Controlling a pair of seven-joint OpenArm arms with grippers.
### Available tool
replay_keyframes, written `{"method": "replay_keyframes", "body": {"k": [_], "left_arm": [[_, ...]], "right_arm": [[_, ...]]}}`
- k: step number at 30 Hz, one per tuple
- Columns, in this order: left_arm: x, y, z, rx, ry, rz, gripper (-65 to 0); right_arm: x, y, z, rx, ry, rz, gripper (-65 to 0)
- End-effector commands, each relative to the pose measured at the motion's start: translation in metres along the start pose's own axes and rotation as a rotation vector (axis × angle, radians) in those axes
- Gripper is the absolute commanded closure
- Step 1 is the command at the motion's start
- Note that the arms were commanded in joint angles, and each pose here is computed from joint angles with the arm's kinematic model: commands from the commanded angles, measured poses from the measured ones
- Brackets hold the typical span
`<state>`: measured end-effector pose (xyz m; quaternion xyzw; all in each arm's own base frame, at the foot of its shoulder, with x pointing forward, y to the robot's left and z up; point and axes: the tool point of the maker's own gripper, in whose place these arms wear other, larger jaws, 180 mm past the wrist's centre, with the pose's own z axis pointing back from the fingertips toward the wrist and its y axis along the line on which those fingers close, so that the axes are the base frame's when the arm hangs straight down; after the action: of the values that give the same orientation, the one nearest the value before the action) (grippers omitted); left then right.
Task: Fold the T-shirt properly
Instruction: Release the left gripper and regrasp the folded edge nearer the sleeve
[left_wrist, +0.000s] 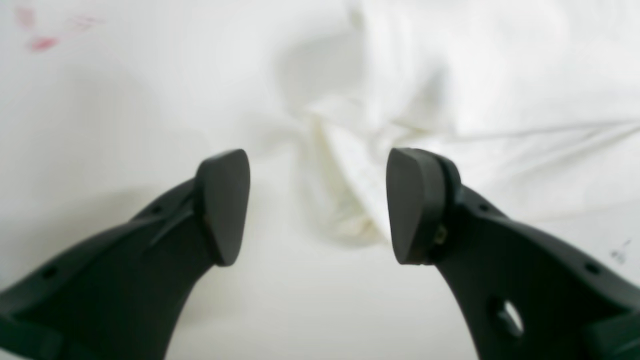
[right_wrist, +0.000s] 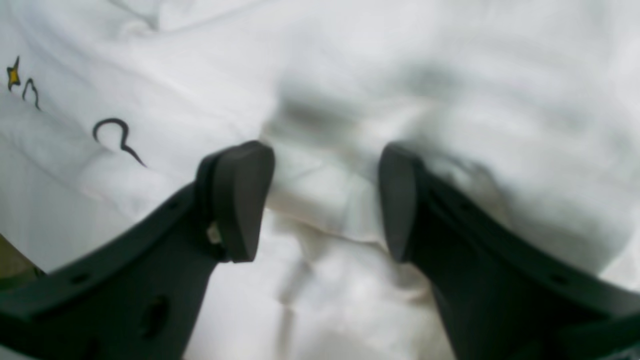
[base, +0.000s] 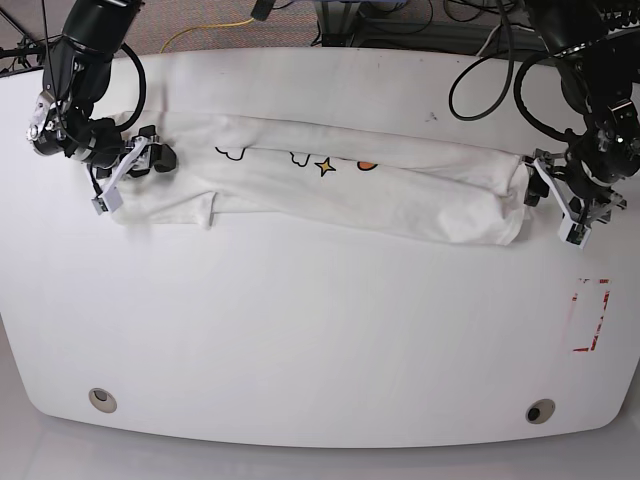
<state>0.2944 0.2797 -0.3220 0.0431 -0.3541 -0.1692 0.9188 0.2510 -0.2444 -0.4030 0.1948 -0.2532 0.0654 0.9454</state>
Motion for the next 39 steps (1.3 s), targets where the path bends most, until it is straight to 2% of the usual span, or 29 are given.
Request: {"method": "replay_keyframes", "body": {"k": [1, 6, 9, 14, 23, 29, 33, 35, 38, 39], "left_arm": [[0.023, 0.014, 0.013, 0.052, -0.067, 0.001, -40.1], [0.048, 0.024, 0.012, 0.08, -0.123, 0.063, -40.3], [0.053, 0.026, -0.003, 0.062, -0.117, 0.108, -40.3], [0.075, 0.014, -0.036, -0.03, -0.146, 0.153, -40.3], [0.077, -0.023, -0.09, -0.208, -0.14, 0.225, -40.3], [0.058, -0.045, -0.112, -0.283, -0.08, 0.255, -40.3], [0.058, -0.048, -0.111, -0.285, -0.077, 0.228, -39.9], [0.05, -0.051, -0.111, -0.286, -0.062, 0.225, -36.3], [0.047, -0.052, -0.111, -0.288, -0.057, 0.225, -20.3], [0.047, -0.051, -0.111, -0.287, -0.058, 0.228, -12.9]], "right_arm": [[0.014, -0.001, 0.009, -0.014, -0.036, 0.029, -35.5], [0.014, -0.001, 0.009, -0.015, -0.037, 0.031, -35.5], [0.014, -0.002, 0.009, -0.015, -0.037, 0.029, -35.5], [0.015, -0.001, 0.009, -0.013, -0.038, 0.031, -35.5], [0.013, 0.005, 0.003, 0.004, -0.047, 0.016, -35.5], [0.009, 0.006, 0.003, 0.005, -0.038, 0.012, -35.5], [0.008, 0.007, 0.002, 0.009, -0.037, 0.01, -35.5], [0.008, 0.007, 0.002, 0.009, -0.037, 0.01, -35.5], [0.008, 0.007, 0.002, 0.007, -0.038, 0.009, -35.5], [0.008, 0.007, 0.002, 0.007, -0.038, 0.009, -35.5]]}}
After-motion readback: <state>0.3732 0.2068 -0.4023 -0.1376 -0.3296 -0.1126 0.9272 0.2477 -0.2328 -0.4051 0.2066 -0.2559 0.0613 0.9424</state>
